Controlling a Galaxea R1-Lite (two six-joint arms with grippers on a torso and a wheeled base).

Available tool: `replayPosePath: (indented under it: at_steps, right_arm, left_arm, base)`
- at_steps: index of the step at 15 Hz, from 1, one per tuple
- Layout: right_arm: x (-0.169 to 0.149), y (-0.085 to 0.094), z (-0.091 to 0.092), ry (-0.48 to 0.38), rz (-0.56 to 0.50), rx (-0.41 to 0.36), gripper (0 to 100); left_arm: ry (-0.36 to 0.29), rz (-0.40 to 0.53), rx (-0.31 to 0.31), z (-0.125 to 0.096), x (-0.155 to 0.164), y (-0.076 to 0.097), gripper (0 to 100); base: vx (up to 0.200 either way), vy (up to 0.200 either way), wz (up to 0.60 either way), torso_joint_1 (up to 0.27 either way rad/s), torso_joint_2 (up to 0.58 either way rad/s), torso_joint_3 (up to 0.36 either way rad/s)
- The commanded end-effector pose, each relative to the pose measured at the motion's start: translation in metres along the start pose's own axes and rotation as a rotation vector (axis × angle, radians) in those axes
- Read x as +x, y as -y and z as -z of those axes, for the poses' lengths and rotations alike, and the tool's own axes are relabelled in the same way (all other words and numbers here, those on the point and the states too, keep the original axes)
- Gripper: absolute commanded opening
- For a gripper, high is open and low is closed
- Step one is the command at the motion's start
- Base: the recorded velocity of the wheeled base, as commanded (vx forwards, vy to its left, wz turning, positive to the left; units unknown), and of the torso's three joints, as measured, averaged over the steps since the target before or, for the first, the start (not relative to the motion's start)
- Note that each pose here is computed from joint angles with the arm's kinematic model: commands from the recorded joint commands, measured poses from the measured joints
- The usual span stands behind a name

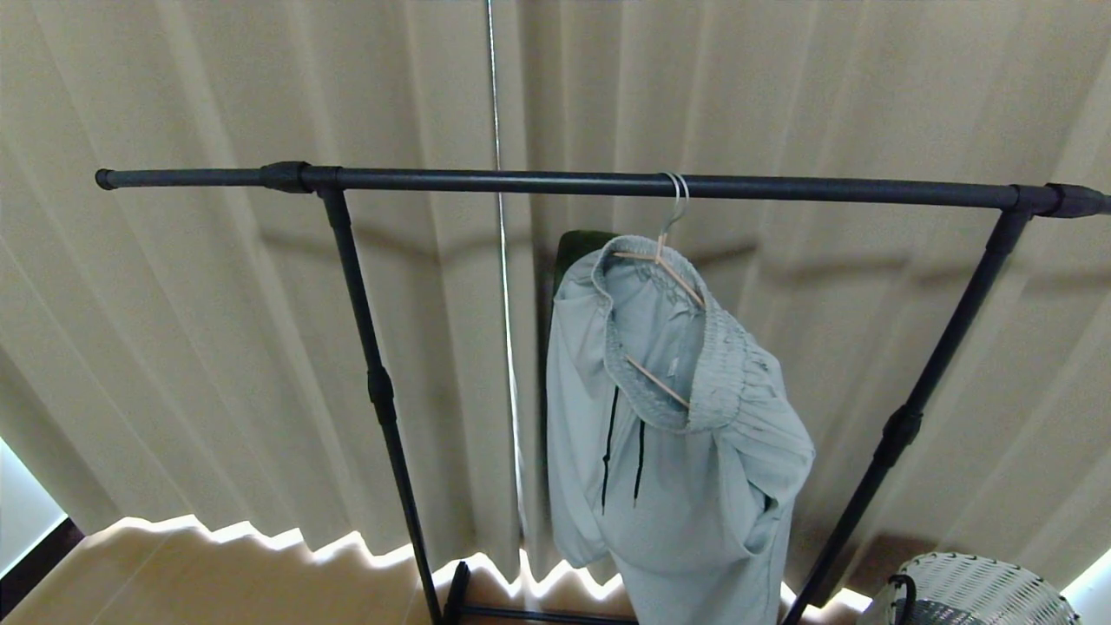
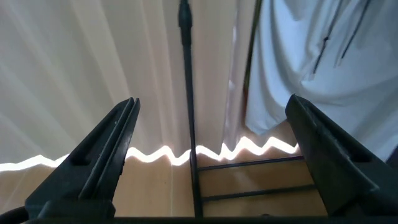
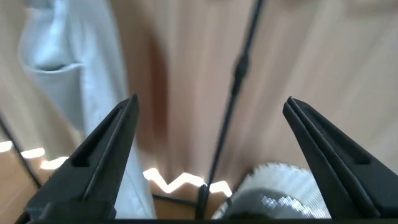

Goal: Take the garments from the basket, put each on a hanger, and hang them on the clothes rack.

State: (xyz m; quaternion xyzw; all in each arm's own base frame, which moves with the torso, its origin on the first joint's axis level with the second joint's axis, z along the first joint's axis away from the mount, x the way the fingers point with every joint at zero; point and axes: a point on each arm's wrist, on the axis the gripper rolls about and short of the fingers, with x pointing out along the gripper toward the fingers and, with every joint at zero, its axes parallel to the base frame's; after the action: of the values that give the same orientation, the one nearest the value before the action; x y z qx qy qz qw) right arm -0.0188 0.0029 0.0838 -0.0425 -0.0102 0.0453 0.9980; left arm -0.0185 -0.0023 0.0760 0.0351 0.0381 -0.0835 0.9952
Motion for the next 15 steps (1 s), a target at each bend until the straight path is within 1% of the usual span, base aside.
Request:
replayPosePath:
  at_steps: [1,2,3,4,6,15]
  right_arm:
    - [-0.0045,-0.0004,0.0007,0.061,-0.041,-0.021,100]
    - [-0.0045,-0.0004,0.0007,0.061,-0.041,-0.017,100]
    - [-0.0045,-0.0003,0.0007,0.06,-0.038,-0.012,100]
    - [-0.0044,0.0,0.0007,0.059,-0.025,0.002,100]
    - [-0.0044,0.0003,0.0006,0.059,-0.013,0.019,100]
    - [-0.0044,0.0004,0.0007,0.057,-0.006,0.024,100]
  left_arm:
    - [0.032,-0.02,0.002,0.0008,-0.0023,0.0007,100]
    - [0.063,-0.033,0.009,0.0017,-0.0046,0.0014,100]
    - [0.063,-0.034,0.006,0.0017,-0.0046,0.0014,100]
    - [0.064,-0.047,-0.014,0.0016,-0.0046,0.001,100]
    - [0.065,-0.063,-0.023,0.0014,-0.0046,0.0007,100]
    - [0.065,-0.063,-0.022,0.0014,-0.0046,0.0007,100]
  base:
    - [0.0,0.0,0.0,0.0,0.0,0.0]
    - [0.0,0.0,0.0,0.0,0.0,0.0]
    - [0.0,0.0,0.0,0.0,0.0,0.0]
    - [0.0,0.0,0.0,0.0,0.0,0.0]
    - [0.0,0.0,0.0,0.0,0.0,0.0]
    - [0.0,0.0,0.0,0.0,0.0,0.0]
